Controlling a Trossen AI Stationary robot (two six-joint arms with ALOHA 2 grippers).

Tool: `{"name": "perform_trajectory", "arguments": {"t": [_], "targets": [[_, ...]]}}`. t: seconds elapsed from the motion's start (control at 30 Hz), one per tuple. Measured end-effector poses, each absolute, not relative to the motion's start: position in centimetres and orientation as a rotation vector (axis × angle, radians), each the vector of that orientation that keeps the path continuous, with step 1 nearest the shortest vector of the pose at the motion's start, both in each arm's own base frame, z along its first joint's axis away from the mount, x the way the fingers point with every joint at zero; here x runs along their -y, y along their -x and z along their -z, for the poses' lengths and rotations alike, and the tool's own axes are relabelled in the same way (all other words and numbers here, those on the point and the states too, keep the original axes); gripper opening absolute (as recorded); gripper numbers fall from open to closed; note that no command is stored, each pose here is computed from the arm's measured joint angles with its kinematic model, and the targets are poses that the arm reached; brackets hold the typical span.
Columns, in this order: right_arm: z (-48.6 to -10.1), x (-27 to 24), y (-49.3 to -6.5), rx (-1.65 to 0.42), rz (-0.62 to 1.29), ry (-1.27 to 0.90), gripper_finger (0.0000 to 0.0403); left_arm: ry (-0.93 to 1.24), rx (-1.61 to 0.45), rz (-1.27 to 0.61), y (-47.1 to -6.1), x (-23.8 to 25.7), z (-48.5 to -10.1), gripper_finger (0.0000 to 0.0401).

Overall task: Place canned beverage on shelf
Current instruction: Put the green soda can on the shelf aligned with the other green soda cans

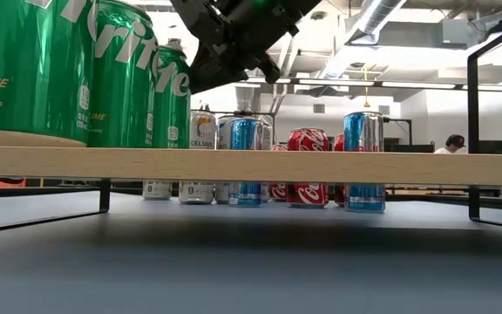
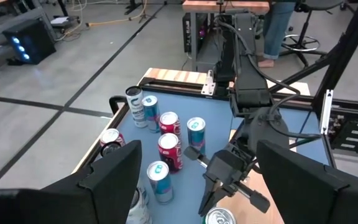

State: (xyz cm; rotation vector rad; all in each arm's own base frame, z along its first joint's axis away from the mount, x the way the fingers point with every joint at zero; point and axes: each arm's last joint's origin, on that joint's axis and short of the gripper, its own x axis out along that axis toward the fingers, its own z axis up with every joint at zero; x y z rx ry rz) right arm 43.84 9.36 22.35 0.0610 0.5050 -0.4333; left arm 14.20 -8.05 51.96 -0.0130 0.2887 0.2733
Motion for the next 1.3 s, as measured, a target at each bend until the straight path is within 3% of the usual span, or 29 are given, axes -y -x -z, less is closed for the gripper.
{"name": "perform_trajectory", "arguments": {"t": [0.67,0.93,1.3], "targets": [[-22.7,-8.9,-44.3,-0.494,0.344,-0.018,0.0000,0.002,-0.291,-0.271,-14.2,8.1,-51.9,0.0304],[-22.5,-11.4,-43.2,-0.454,0.502,-0.059,0.0000,-0.007,-0.292,-0.264,-14.1,8.1,-51.9,0.0304],[-22.4,-11.5,-43.1,-0.455,0.513,-0.093,0.0000,-0.008,-0.292,-0.259,-14.1,8.2,-51.9,0.0304]]}}
